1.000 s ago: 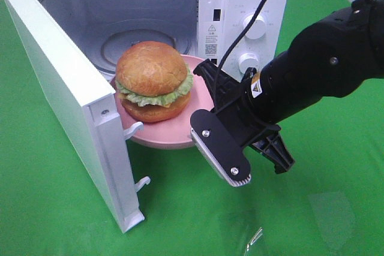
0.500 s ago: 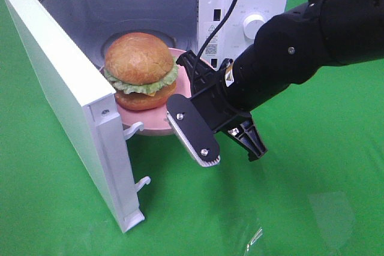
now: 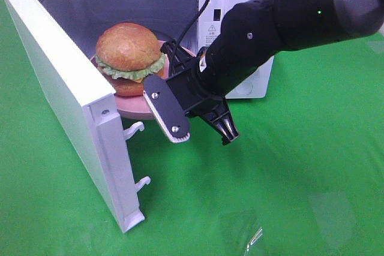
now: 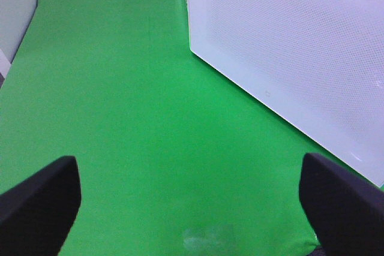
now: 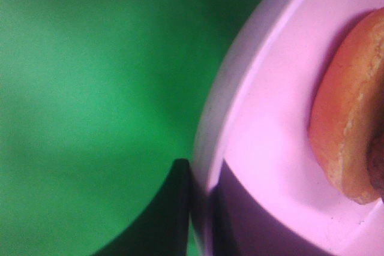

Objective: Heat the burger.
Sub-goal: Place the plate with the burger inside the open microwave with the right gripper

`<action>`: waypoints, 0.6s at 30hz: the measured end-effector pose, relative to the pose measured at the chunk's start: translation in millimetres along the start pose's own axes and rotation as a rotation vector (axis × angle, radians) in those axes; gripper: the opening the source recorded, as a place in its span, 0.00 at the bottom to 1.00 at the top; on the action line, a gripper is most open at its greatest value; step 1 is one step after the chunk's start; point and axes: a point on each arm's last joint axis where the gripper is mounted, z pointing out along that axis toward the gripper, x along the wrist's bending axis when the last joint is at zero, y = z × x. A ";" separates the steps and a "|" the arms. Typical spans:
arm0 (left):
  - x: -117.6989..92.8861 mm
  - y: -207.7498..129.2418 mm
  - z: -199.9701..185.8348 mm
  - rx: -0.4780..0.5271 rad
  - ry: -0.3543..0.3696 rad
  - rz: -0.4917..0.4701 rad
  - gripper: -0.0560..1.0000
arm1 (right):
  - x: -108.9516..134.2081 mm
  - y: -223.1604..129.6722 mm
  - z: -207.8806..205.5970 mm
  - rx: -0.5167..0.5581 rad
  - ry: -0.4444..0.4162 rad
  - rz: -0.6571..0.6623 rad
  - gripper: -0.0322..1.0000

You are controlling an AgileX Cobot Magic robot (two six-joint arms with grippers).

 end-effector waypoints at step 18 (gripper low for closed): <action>0.0 0.0 0.0 0.000 0.000 0.000 0.91 | -32.9 -5.6 33.7 0.067 0.003 0.095 0.08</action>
